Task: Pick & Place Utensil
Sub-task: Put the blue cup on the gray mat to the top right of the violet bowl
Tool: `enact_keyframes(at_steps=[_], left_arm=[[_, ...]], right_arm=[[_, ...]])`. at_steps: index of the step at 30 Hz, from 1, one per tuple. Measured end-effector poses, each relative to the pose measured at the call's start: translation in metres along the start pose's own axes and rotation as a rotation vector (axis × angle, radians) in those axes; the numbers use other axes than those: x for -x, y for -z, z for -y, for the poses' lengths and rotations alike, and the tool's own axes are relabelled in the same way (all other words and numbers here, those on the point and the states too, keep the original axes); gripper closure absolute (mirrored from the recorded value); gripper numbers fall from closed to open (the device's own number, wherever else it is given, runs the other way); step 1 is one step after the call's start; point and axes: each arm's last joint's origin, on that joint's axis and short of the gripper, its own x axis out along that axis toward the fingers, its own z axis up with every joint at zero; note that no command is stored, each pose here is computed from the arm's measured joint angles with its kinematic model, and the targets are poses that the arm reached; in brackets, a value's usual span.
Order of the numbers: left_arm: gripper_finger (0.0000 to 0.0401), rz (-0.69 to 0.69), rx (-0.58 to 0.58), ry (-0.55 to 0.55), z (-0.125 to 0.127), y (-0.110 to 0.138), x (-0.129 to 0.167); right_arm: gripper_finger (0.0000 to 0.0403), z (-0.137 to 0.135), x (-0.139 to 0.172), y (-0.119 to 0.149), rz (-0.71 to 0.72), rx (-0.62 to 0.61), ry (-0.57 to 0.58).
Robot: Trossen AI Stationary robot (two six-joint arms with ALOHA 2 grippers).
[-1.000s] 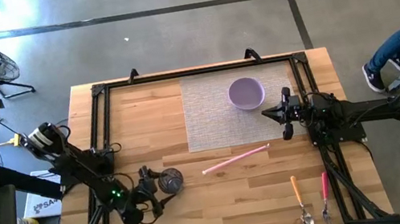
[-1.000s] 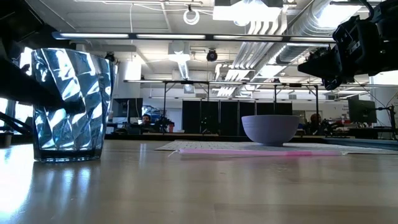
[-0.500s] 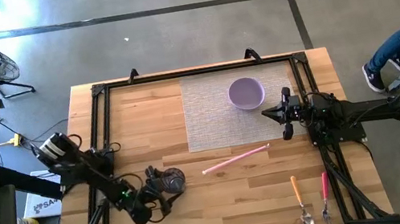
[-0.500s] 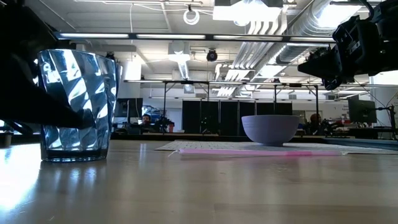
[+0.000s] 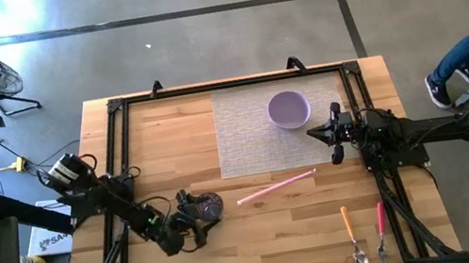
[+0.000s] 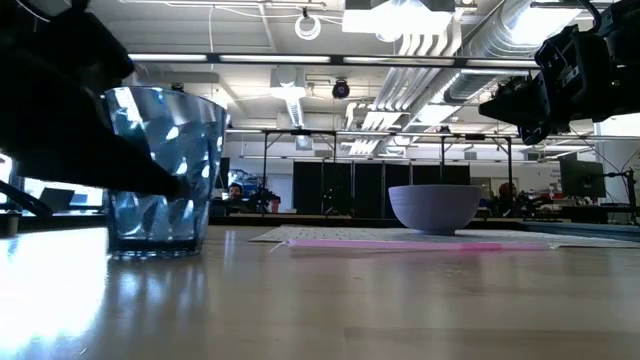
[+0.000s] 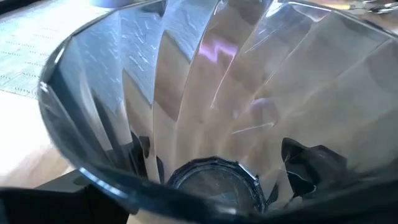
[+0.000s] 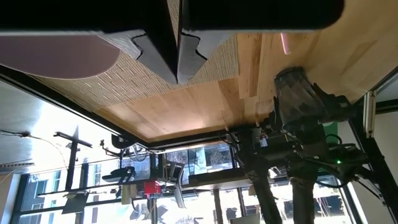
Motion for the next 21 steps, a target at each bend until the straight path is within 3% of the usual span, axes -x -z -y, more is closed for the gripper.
enact_keyframes(at_steps=[6, 10, 21], left_arm=[[0.0025, 0.022, -0.074, -0.007, 0.005, -0.038, -0.028], [0.0024, 0.029, -0.051, 0.017, -0.001, -0.070, -0.054], [0.0032, 0.099, -0.047, 0.024, -0.058, -0.144, -0.113]], right_arm=[[0.0400, 0.000, 0.000, 0.000, 0.000, 0.000, 0.000], [0.0398, 0.000, 0.000, 0.000, 0.000, 0.000, 0.000], [0.0399, 0.000, 0.000, 0.000, -0.004, 0.001, 0.000]])
